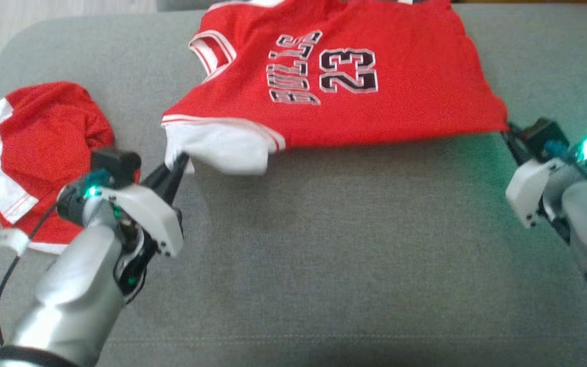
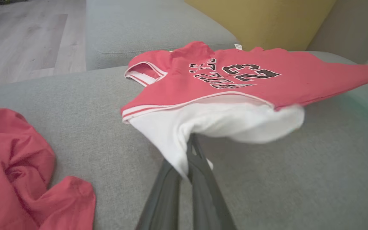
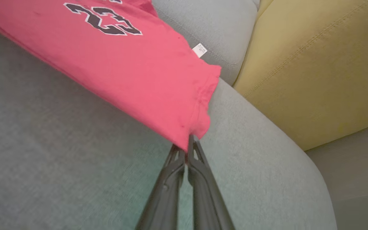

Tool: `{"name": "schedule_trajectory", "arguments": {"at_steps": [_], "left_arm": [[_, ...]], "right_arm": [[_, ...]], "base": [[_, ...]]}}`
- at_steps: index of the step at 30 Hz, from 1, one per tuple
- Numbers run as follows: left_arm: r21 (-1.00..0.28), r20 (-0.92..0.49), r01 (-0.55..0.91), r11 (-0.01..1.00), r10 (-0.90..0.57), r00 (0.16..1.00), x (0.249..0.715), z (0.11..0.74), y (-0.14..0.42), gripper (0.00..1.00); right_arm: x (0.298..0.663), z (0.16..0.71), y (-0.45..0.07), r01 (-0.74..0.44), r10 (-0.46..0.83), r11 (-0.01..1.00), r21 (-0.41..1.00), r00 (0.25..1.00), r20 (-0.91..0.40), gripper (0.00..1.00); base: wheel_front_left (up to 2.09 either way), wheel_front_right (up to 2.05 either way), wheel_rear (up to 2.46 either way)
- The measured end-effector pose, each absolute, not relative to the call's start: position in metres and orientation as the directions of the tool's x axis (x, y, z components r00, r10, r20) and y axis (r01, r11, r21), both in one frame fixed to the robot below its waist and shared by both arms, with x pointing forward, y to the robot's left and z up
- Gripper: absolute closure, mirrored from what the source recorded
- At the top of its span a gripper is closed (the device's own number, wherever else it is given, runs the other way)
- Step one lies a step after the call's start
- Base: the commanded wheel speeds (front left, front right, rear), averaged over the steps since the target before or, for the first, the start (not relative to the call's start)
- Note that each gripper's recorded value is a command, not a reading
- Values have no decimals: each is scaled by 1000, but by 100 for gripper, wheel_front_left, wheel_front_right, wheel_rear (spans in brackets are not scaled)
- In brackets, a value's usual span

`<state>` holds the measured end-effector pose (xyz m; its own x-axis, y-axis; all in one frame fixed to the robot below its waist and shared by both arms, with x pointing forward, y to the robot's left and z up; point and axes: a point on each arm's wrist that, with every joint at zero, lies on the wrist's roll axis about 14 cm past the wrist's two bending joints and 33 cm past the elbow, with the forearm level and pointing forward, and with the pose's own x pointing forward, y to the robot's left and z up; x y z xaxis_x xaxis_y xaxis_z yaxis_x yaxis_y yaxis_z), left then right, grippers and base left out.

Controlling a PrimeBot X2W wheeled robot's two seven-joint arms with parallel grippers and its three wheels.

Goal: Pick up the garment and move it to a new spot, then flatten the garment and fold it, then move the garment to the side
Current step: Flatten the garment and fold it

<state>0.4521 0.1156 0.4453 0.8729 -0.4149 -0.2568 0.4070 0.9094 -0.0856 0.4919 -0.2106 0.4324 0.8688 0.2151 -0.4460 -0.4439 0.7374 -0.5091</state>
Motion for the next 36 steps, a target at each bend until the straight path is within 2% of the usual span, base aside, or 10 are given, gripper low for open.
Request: {"name": "schedule_trajectory", "arguments": {"at_steps": [12, 18, 22, 28, 36], "left_arm": [[-89, -331, 482, 871, -483, 811, 397, 430, 109, 100], [-144, -378, 501, 853, -515, 769, 366, 426, 106, 100], [-188, -402, 506, 842, -536, 742, 347, 427, 105, 100], [-196, -428, 520, 831, -550, 717, 323, 429, 114, 100], [-261, -486, 540, 800, -593, 643, 291, 428, 113, 100]], "right_arm": [[440, 414, -233, -530, 191, 683, -503, 794, -576, 100], [414, 412, -238, -574, 203, 676, -462, 748, -632, 100], [390, 410, -230, -627, 242, 666, -404, 694, -678, 100], [360, 417, -244, -648, 224, 670, -362, 642, -733, 100], [317, 415, -240, -703, 237, 656, -276, 538, -809, 100]], "base": [[0, 0, 0], [0, 0, 0], [0, 0, 0], [0, 0, 0], [0, 0, 0]]}}
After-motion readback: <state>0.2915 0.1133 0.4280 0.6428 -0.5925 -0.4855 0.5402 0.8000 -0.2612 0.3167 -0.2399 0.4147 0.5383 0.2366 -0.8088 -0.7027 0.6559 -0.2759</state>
